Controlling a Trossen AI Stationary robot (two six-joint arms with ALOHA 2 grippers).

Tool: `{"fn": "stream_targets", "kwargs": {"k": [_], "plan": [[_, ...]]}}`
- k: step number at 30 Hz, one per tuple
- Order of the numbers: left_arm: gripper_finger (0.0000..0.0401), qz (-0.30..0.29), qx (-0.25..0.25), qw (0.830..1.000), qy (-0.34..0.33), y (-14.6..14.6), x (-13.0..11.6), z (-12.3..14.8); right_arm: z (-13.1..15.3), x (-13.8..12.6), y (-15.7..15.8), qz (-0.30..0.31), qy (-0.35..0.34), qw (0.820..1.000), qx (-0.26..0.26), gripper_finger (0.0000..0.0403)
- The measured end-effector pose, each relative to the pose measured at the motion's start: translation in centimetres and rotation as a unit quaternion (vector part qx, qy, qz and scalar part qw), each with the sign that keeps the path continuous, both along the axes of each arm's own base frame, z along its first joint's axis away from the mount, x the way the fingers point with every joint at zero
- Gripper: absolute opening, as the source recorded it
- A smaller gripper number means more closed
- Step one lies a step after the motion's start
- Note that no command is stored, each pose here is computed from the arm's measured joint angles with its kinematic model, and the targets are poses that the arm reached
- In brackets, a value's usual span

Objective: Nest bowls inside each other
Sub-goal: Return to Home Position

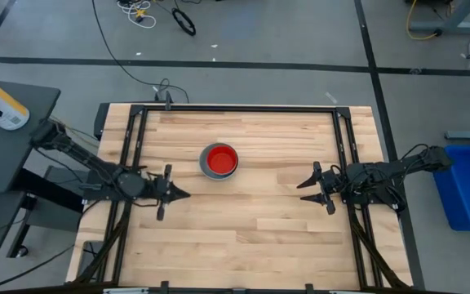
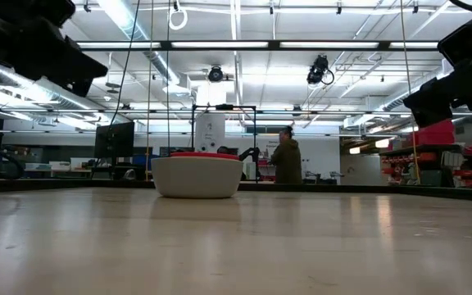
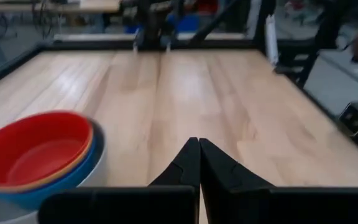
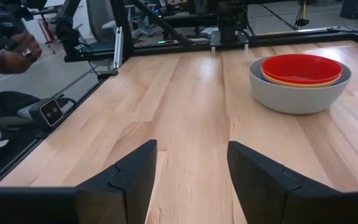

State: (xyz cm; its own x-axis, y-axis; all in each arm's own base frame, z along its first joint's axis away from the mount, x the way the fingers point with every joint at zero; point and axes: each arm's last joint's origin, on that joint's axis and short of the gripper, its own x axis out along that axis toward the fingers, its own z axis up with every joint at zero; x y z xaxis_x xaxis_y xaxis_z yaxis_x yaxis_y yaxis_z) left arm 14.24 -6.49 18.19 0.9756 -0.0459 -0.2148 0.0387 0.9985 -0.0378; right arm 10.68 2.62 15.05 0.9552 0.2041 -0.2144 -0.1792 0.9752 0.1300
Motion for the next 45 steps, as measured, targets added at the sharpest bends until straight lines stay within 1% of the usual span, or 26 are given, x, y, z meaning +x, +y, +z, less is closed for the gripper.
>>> {"fn": "stream_targets", "kwargs": {"k": [3, 7, 10, 12, 14, 16, 19, 26, 31, 36, 39, 45], "plan": [[0.0000, 0.009, 0.001, 1.000, 0.015, 0.6, 0.2, 0.8, 0.0, 0.0, 0.0, 0.000, 0.000, 1.000, 0.000, 0.0204], [0.0000, -0.009, 0.010, 1.000, -0.023, 0.9, -0.3, 3.5, 0.0, 0.0, 0.0, -0.001, 0.001, 1.000, 0.003, 0.0209], [0.0000, 0.007, 0.010, 0.999, -0.051, 1.6, -1.7, 5.1, 0.0, 0.0, 0.0, -0.003, 0.003, 1.000, 0.013, 0.0214], [0.0000, 0.022, 0.002, 0.998, -0.065, 2.1, -3.0, 5.3, 0.0, 0.0, 0.0, -0.001, 0.006, 1.000, 0.018, 0.0218], [0.0000, 0.022, -0.016, 0.995, -0.092, 2.6, -4.1, 5.3, 0.0, 0.0, 0.1, 0.009, 0.006, 1.000, 0.020, 0.0221], [0.0000, 0.022, -0.030, 0.993, -0.114, 2.9, -5.0, 5.0, 0.0, 0.0, 0.1, 0.016, 0.007, 1.000, 0.021, 0.0224], [0.0000, 0.018, -0.035, 0.992, -0.122, 3.1, -5.6, 3.5, 0.0, 0.0, 0.1, 0.018, 0.007, 1.000, 0.021, 0.0228], [0.0000, 0.002, -0.046, 0.991, -0.125, 3.0, -5.7, -0.4, 0.0, 0.0, 0.1, 0.018, 0.007, 1.000, 0.020, 0.0239], [0.0000, -0.047, -0.040, 0.992, -0.110, 2.4, -5.4, -1.0, 0.0, 0.0, 0.1, 0.018, 0.007, 1.000, 0.022, 0.0249], [0.0000, -0.102, -0.035, 0.988, -0.108, 2.1, -5.5, -1.1, 0.0, 0.0, 0.1, 0.022, 0.007, 0.999, 0.023, 0.0258], [0.0000, -0.091, -0.023, 0.989, -0.117, 2.2, -5.4, -1.1, 0.0, 0.0, 0.1, 0.022, 0.005, 0.999, 0.023, 0.0263], [0.0000, -0.015, -0.002, 0.992, -0.123, 3.2, -5.1, -1.1, 0.0, 0.0, 0.1, 0.022, 0.005, 0.999, 0.023, 0.0270]]}}
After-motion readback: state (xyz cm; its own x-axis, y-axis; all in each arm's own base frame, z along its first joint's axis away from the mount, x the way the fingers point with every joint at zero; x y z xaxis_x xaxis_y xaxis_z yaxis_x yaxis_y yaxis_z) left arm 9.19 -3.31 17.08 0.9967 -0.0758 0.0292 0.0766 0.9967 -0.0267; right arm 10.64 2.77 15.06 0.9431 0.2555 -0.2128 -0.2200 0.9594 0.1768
